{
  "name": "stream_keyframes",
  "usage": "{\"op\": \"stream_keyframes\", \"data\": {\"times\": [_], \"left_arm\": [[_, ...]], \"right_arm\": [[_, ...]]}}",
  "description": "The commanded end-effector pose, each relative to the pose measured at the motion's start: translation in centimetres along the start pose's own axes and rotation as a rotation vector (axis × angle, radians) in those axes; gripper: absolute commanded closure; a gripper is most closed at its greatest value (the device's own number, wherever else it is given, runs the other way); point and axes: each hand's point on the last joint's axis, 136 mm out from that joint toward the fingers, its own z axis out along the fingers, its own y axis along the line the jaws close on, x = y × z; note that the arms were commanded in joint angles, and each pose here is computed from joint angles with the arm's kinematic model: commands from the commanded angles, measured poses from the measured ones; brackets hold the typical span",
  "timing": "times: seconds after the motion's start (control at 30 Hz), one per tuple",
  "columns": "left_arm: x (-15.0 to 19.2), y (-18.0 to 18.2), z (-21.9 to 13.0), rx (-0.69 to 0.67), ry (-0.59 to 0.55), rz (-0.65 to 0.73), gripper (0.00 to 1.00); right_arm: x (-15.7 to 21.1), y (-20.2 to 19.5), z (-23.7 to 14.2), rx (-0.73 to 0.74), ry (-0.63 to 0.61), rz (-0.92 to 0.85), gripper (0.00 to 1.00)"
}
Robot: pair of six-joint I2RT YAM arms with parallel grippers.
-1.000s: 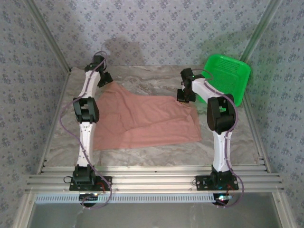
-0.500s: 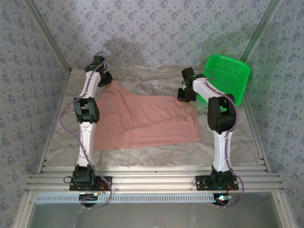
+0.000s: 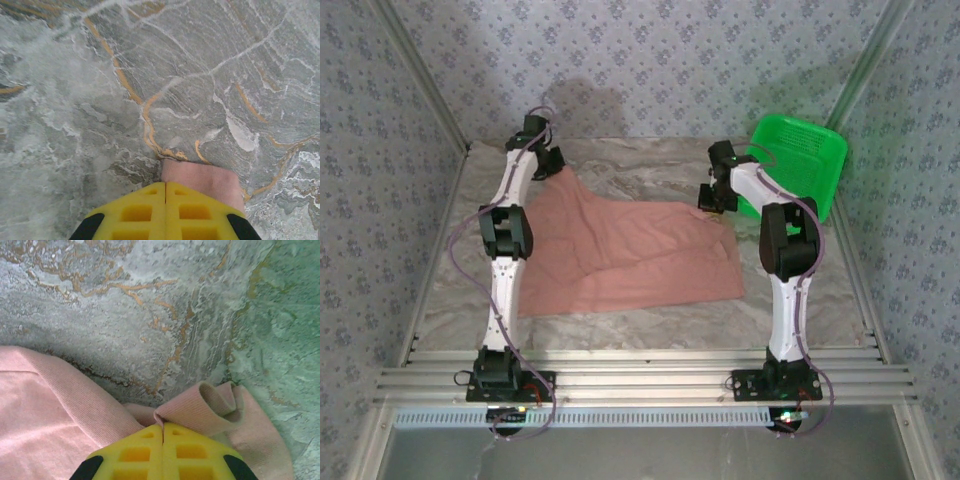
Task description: Fold and stack the t-shirts
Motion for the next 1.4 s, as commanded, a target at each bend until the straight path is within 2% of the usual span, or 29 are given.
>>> {"op": "stream_keyframes", "data": {"times": [0.0,0.3,0.63,0.83,0.97,1.37], "left_arm": [[-4.9,-2.4,-7.5,0.053,-0.15,0.052,1.0],[-7.0,-4.2,-14.4,0.092,-0.227,0.11,1.0],[-6.0,-3.9,-19.5,0.093,-0.234,0.127,1.0],[-3.3,-2.5,-21.4,0.097,-0.2,0.102,1.0],[-1.0,-0.7,-23.1,0.117,-0.194,0.03,1.0],[10.0,6.6,-24.9,-0.006,-0.122,-0.179,1.0]], "right_arm": [[-2.5,-0.2,-3.2,0.004,-0.107,0.02,1.0],[-3.3,-0.2,-5.2,-0.024,-0.155,0.037,1.0],[-3.1,0.2,-7.3,-0.077,-0.168,0.042,1.0],[-1.7,0.3,-8.3,-0.094,-0.149,0.034,1.0],[-0.1,-0.1,-9.0,-0.087,-0.131,0.021,1.0],[6.0,-2.2,-9.1,-0.042,-0.057,0.01,1.0]]}}
